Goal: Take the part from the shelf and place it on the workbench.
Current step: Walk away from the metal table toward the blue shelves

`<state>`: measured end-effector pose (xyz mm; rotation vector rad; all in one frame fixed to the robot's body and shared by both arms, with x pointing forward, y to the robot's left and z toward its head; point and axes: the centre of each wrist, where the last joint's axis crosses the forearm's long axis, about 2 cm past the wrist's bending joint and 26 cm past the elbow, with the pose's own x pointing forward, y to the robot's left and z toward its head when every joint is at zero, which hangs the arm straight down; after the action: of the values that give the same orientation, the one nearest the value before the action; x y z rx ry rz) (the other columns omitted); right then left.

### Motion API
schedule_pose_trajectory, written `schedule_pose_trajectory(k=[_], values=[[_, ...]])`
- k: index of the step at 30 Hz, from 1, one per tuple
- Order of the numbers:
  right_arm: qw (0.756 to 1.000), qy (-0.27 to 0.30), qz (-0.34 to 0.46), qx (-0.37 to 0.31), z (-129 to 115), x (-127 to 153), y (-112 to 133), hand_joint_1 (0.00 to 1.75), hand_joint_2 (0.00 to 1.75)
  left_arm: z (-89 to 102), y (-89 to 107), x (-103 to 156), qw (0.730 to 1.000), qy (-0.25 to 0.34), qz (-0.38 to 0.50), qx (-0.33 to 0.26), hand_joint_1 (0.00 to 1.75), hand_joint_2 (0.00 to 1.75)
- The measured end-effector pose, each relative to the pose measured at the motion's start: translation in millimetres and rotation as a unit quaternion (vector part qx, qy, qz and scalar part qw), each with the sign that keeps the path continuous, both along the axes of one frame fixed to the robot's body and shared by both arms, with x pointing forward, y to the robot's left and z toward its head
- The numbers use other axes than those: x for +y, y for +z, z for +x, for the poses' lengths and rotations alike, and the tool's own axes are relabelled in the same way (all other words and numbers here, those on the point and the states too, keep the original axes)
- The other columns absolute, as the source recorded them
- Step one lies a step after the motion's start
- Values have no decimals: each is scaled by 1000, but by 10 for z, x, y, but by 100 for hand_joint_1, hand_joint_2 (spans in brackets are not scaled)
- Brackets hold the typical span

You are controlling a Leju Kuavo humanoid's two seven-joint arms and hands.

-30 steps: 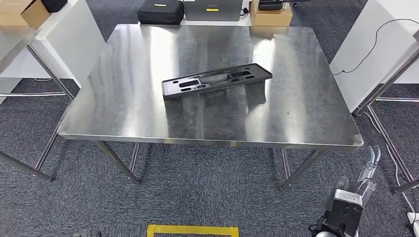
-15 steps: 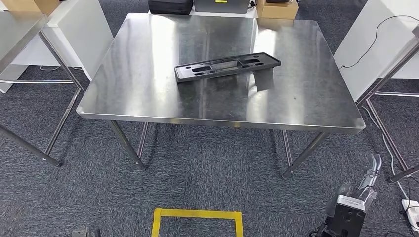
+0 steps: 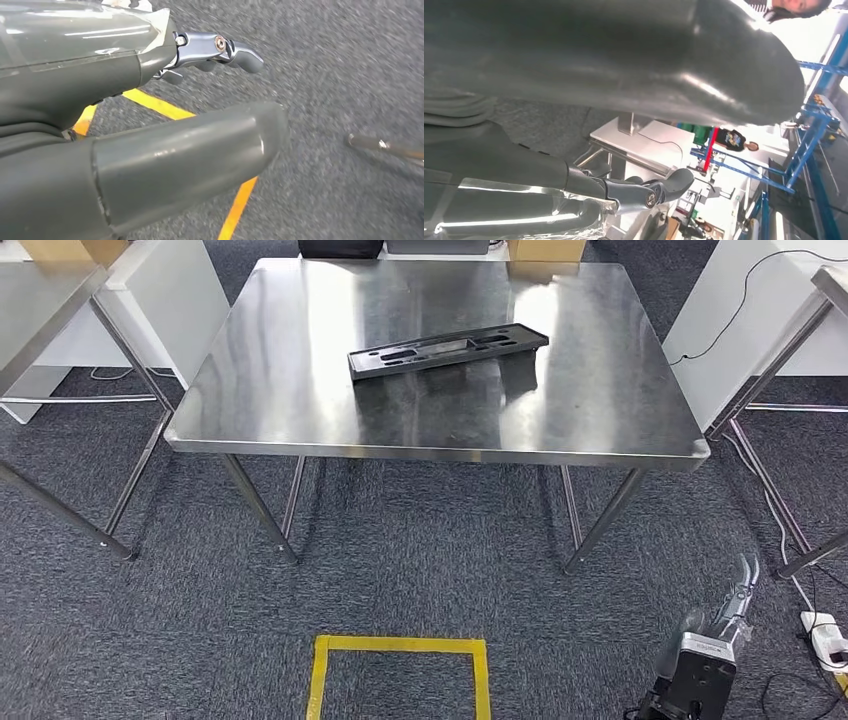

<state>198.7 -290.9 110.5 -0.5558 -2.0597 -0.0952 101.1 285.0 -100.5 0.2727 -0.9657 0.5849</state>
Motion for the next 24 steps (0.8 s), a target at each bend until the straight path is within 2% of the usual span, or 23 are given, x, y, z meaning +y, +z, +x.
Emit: schedule_pose_trajectory(k=[6,24], values=[[1000,-4,7,1,23,-9,-14,0,0,-30,-8,34,1000,4,-2,0,0,0],[1000,-30,8,0,-29,-176,-15,0,0,88,22,-42,1000,-15,-4,-5,0,0]])
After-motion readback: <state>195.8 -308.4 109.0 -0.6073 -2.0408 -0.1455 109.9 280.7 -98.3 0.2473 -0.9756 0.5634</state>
